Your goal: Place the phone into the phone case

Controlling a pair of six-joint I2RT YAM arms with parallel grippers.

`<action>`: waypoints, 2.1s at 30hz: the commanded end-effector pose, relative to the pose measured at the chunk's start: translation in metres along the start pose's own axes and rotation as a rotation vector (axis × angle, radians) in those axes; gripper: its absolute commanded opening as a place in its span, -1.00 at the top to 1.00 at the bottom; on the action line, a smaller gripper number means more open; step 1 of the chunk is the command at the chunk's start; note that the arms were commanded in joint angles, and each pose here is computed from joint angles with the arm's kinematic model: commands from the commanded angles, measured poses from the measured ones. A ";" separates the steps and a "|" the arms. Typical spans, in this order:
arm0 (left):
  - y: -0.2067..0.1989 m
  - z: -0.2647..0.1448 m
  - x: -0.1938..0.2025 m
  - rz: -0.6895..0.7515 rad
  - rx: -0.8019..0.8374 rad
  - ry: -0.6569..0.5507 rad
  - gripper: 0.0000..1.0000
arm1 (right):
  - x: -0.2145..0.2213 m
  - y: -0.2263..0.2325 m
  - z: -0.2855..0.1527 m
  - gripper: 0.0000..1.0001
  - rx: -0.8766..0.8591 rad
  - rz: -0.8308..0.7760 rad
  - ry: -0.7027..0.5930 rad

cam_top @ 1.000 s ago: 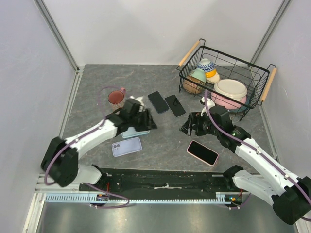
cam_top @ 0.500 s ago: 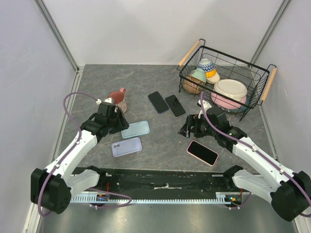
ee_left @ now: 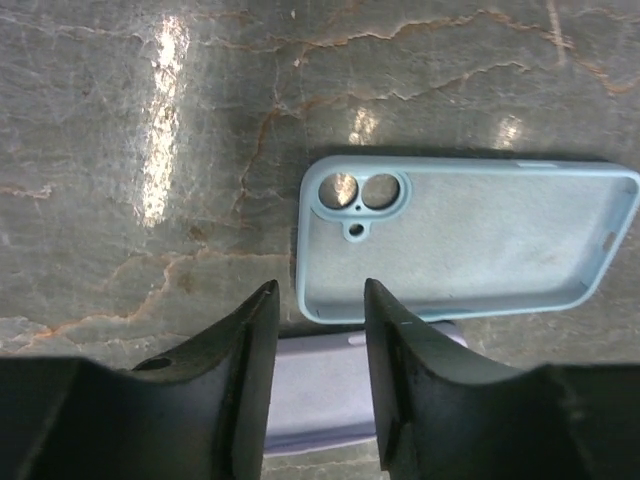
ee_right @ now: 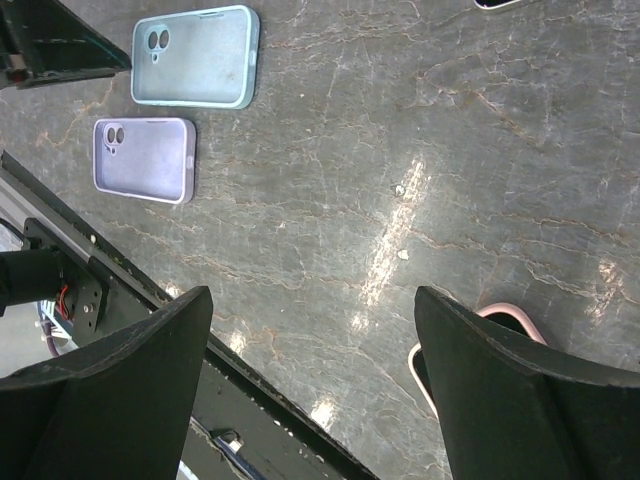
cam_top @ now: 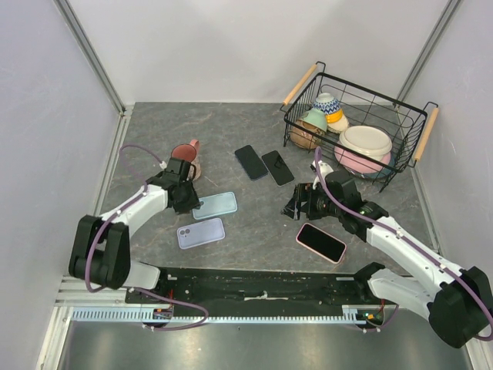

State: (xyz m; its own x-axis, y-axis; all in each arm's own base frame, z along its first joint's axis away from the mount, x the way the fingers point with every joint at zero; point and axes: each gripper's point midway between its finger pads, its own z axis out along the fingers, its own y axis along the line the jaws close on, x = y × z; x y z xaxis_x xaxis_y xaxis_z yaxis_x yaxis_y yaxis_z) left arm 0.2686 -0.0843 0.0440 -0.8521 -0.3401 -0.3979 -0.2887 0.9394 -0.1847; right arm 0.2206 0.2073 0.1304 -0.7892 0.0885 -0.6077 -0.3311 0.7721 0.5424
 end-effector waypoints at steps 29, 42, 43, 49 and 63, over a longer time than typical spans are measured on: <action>-0.102 -0.015 -0.001 0.157 0.280 -0.005 0.96 | -0.006 -0.001 0.009 -0.79 -0.007 0.005 -0.021; -0.142 -0.014 0.077 0.202 0.288 0.108 0.96 | -0.008 0.000 0.005 -0.81 -0.002 0.000 -0.037; -0.143 -0.014 0.082 0.212 0.285 0.108 0.96 | -0.006 -0.001 0.005 -0.81 0.000 0.002 -0.031; -0.142 -0.010 0.095 0.216 0.276 0.133 0.94 | -0.004 -0.002 0.008 -0.82 -0.003 -0.002 -0.017; -0.147 -0.021 0.088 0.255 0.289 0.077 -0.27 | -0.006 -0.002 0.010 -0.85 0.000 -0.012 -0.013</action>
State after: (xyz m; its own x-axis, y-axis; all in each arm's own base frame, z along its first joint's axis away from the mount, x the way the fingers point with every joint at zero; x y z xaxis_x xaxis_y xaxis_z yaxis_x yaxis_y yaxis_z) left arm 0.2143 -0.2472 0.0383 -0.9421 -0.0555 -0.3306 0.0562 0.9461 -0.3189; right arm 0.2250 0.2095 0.1249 -0.7947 0.0912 -0.6001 -0.3218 0.7750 0.5439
